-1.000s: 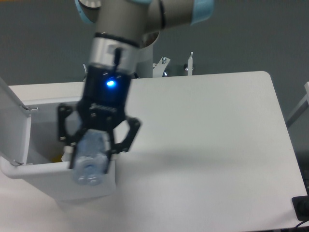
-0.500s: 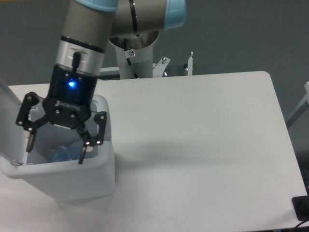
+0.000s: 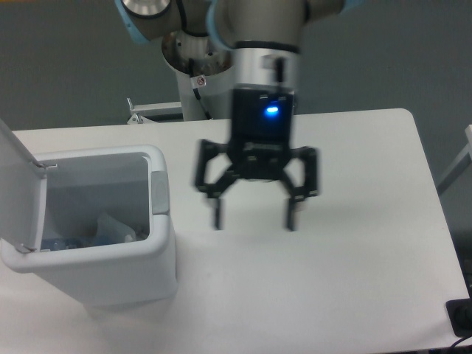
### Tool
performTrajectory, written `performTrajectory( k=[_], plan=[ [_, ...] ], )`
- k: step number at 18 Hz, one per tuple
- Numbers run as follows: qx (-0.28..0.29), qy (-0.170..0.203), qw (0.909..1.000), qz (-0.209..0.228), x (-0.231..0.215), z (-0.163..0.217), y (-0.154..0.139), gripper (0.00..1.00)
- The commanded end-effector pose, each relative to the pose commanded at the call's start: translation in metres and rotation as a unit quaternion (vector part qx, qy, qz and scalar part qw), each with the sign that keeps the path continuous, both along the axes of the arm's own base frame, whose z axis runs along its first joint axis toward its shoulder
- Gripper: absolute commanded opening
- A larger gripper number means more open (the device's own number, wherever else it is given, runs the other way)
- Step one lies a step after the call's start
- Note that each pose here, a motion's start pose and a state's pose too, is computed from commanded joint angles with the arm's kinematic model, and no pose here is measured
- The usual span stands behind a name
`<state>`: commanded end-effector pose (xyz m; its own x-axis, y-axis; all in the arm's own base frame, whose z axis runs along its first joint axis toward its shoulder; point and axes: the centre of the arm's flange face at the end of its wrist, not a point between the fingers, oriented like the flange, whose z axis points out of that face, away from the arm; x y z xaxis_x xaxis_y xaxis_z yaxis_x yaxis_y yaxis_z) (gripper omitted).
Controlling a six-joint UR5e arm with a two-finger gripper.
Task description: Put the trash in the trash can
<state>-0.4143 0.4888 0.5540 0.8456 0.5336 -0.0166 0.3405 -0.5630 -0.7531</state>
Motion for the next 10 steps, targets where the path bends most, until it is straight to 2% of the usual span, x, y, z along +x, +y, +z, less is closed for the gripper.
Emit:
performTrajectory(
  k=[1,4,8,10],
  plan=[
    [-0.052,0.032,0.998,0.012,-0.006,-0.003,-0.005,1.0],
    [-0.133,0.074,0.9883,-0.007,-0.012,-0.021,-0.006,1.0],
    [-0.226,0.087,0.9671,-0.077,-0.011,-0.03,-0.009,1.0],
    [-0.231,0.094,0.9643,-0.088,-0.012,-0.025,-0.009,1.0]
  ],
)
